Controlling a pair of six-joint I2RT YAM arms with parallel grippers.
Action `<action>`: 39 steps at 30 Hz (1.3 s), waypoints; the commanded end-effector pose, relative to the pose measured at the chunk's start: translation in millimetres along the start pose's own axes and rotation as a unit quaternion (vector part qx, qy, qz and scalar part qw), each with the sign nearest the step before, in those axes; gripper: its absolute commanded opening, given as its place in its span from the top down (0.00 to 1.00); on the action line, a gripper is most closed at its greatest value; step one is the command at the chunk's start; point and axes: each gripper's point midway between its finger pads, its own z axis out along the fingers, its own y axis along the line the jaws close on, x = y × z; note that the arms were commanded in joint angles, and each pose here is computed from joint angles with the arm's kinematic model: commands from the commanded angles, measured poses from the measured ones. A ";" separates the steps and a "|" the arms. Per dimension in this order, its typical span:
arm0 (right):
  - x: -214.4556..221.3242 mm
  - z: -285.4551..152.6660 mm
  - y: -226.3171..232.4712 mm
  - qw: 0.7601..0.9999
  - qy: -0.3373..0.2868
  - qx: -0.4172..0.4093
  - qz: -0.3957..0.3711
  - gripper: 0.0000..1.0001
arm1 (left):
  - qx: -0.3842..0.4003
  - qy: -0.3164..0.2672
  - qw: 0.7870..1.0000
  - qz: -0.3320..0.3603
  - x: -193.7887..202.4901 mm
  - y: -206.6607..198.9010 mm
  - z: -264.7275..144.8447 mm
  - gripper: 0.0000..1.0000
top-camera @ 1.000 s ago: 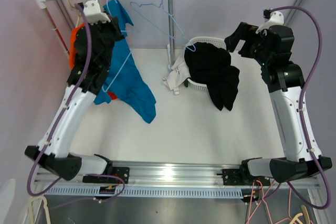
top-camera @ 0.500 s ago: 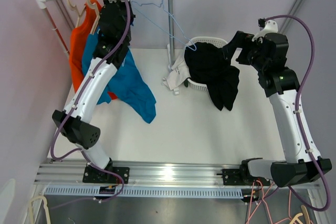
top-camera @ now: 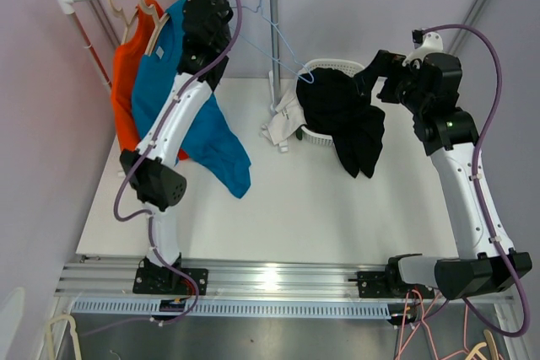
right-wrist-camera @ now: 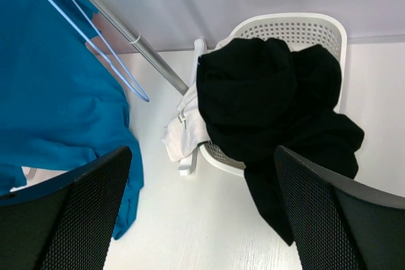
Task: Remove the t-shirt from the hanger
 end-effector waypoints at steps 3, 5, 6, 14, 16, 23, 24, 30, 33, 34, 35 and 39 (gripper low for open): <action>-13.8 -13.6 10.8 0.999 -0.028 -0.024 -0.006 0.00 | 0.010 -0.006 1.000 -0.015 10.7 -12.4 16.4 1.00; -13.5 -16.6 12.7 0.999 -0.028 -0.028 -0.005 0.01 | 0.014 0.003 1.000 -0.019 21.6 -17.6 18.2 0.99; -12.8 -16.8 14.2 0.999 -0.028 -0.033 -0.005 0.01 | 0.016 0.011 1.000 -0.016 31.0 -20.1 19.6 0.99; -11.2 -24.8 19.9 0.998 -0.032 -0.046 0.002 0.01 | 0.059 0.064 0.996 -0.029 71.9 -40.6 14.4 0.99; -10.1 -26.1 20.7 0.998 -0.031 -0.049 0.004 0.00 | 0.072 0.078 0.994 -0.031 80.1 -47.0 11.5 0.99; -8.7 -33.6 22.4 0.998 -0.035 -0.053 0.006 0.00 | 0.110 0.119 0.986 -0.028 103.3 -65.9 3.7 0.99; -8.8 -35.4 23.0 0.998 -0.036 -0.054 0.005 0.00 | 0.114 0.125 0.985 -0.029 106.7 -67.7 2.4 0.99; -9.7 -43.3 26.2 0.997 -0.042 -0.061 0.007 0.01 | 0.139 0.156 0.977 -0.042 116.8 -71.6 -4.6 0.99; -10.5 -50.1 28.1 0.997 -0.046 -0.064 0.006 0.01 | 0.153 0.180 0.971 -0.044 129.4 -73.9 -9.9 0.99; -13.0 -55.6 30.2 0.996 -0.053 -0.067 0.006 0.01 | 0.154 0.184 0.970 -0.042 132.7 -73.4 -10.2 1.00; -14.2 -59.0 32.1 0.996 -0.057 -0.071 0.006 0.01 | 0.153 0.189 0.969 -0.051 135.8 -73.7 -10.6 0.99; -11.6 -70.5 37.5 0.994 -0.064 -0.087 0.008 0.01 | 0.154 0.209 0.964 -0.055 147.8 -68.9 -11.7 0.99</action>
